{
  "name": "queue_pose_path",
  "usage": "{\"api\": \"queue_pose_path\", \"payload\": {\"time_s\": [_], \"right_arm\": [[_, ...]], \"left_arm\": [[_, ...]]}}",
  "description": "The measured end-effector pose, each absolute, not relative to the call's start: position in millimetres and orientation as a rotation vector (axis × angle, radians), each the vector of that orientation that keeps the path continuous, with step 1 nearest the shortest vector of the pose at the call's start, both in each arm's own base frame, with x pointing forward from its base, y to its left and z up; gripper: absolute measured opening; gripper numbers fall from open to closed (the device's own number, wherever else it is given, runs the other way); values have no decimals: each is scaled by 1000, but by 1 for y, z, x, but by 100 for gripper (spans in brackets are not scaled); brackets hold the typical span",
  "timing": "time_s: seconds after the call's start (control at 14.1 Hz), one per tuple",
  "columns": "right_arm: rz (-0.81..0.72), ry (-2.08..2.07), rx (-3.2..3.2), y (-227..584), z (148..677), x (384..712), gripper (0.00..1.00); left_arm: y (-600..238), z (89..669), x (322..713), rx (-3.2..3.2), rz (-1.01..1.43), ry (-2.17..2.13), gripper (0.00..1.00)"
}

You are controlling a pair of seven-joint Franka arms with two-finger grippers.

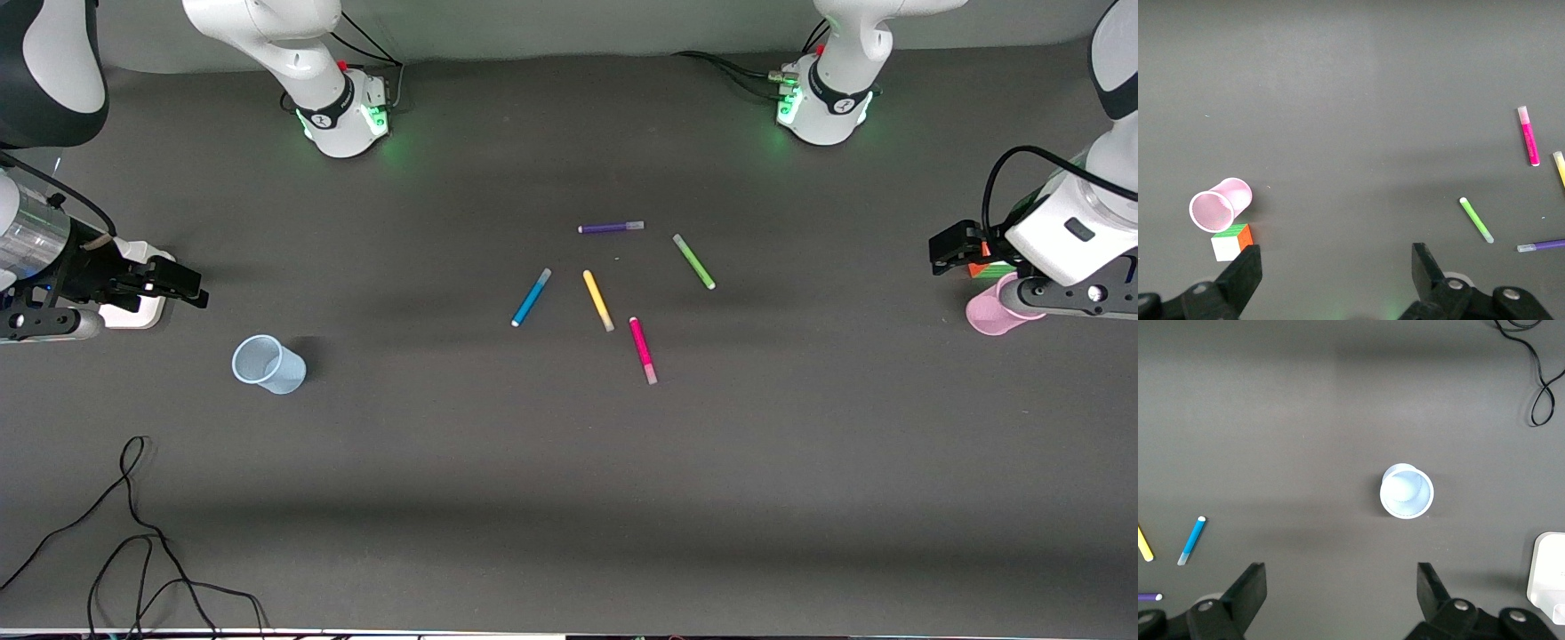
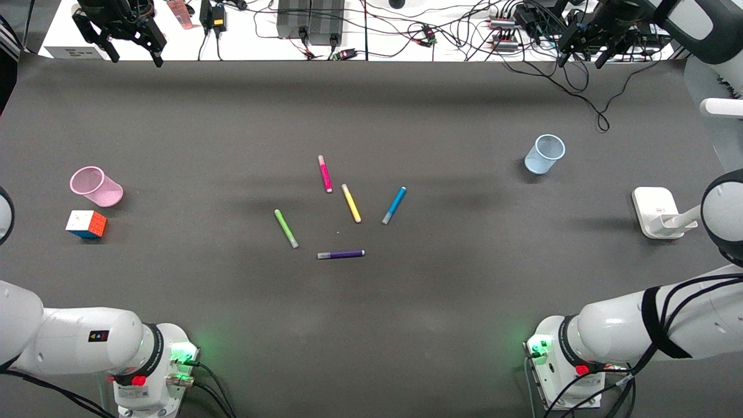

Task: Place pink and blue markers in matching cups
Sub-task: 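Move the right gripper from rest toward the blue marker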

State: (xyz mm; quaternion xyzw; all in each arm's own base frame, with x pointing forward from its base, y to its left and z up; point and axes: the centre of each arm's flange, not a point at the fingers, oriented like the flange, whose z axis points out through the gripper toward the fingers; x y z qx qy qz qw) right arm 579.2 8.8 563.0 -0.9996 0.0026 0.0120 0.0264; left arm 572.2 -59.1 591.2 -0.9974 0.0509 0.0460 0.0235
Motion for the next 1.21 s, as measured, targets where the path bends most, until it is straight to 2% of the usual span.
{"api": "queue_pose_path", "payload": {"time_s": [0.36, 0.57, 0.85, 1.21], "right_arm": [[56, 3, -3088, 11, 556, 582, 100], [122, -33, -3085, 25, 532, 589, 100], [251, -116, -3085, 88, 485, 597, 100], [350, -209, -3100, 177, 448, 587, 100]], "left_arm": [[-59, 591, 572, -3087, 144, 156, 100], [-58, 590, 573, -3088, 145, 154, 100], [-57, 590, 573, -3088, 146, 153, 100], [-57, 590, 573, -3088, 146, 153, 100]]}}
